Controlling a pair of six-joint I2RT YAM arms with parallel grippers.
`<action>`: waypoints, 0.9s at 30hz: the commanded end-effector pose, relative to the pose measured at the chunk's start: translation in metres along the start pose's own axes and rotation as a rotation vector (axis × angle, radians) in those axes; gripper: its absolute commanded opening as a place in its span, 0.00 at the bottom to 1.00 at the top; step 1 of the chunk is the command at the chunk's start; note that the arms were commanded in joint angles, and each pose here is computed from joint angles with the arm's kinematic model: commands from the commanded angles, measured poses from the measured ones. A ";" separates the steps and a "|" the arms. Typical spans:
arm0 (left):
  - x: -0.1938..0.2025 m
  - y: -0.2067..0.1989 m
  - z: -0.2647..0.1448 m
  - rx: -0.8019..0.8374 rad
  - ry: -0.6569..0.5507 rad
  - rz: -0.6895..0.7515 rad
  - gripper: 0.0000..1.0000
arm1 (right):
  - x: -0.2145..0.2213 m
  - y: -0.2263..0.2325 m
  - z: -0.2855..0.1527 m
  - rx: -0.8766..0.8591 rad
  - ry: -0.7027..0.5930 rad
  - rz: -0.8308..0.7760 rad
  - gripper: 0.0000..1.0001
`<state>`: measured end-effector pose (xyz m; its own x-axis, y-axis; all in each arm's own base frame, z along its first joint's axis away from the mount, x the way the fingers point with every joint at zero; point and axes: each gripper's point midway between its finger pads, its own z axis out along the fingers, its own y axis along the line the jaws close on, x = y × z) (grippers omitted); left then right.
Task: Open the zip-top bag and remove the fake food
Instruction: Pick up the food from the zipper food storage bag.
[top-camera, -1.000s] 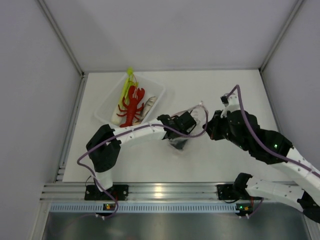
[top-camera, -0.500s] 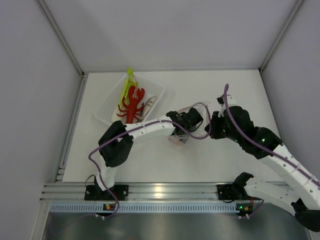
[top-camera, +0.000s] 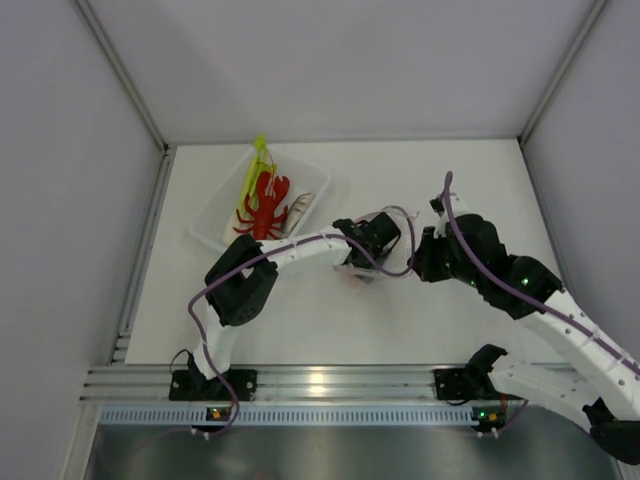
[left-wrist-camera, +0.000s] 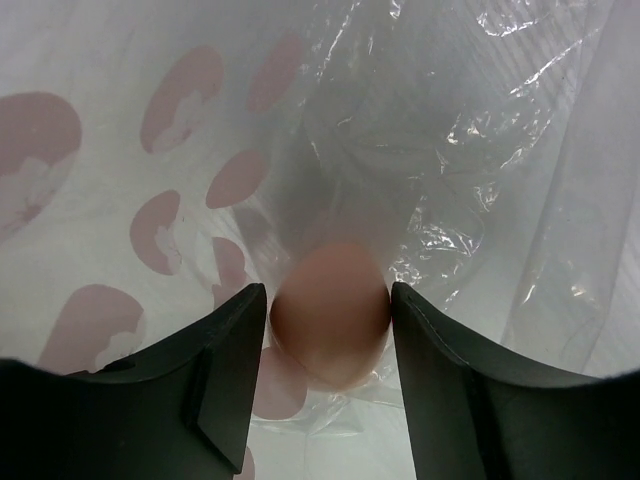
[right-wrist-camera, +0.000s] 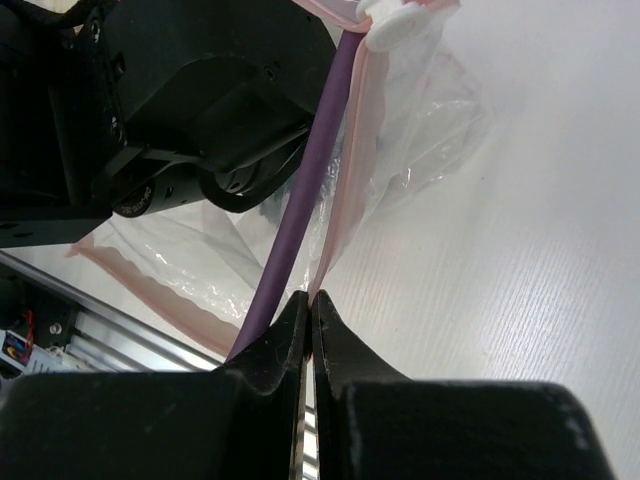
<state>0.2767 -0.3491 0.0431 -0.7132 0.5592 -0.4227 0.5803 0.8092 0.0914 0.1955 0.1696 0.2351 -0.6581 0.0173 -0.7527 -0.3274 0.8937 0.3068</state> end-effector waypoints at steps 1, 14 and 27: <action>0.004 -0.006 0.018 0.046 0.019 0.004 0.59 | -0.015 0.024 -0.007 -0.128 -0.056 -0.004 0.00; 0.011 -0.014 0.010 0.116 0.037 -0.028 0.42 | -0.015 0.023 -0.003 -0.121 -0.060 0.002 0.00; -0.013 -0.028 -0.025 0.196 -0.083 -0.087 0.00 | -0.030 0.032 -0.002 -0.151 -0.090 -0.020 0.00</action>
<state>0.2582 -0.3570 0.0334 -0.7588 0.5187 -0.3939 0.5851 0.8085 -0.0625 0.1938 0.1741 0.2342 -0.6580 0.0039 -0.7530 -0.3560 0.8796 0.3156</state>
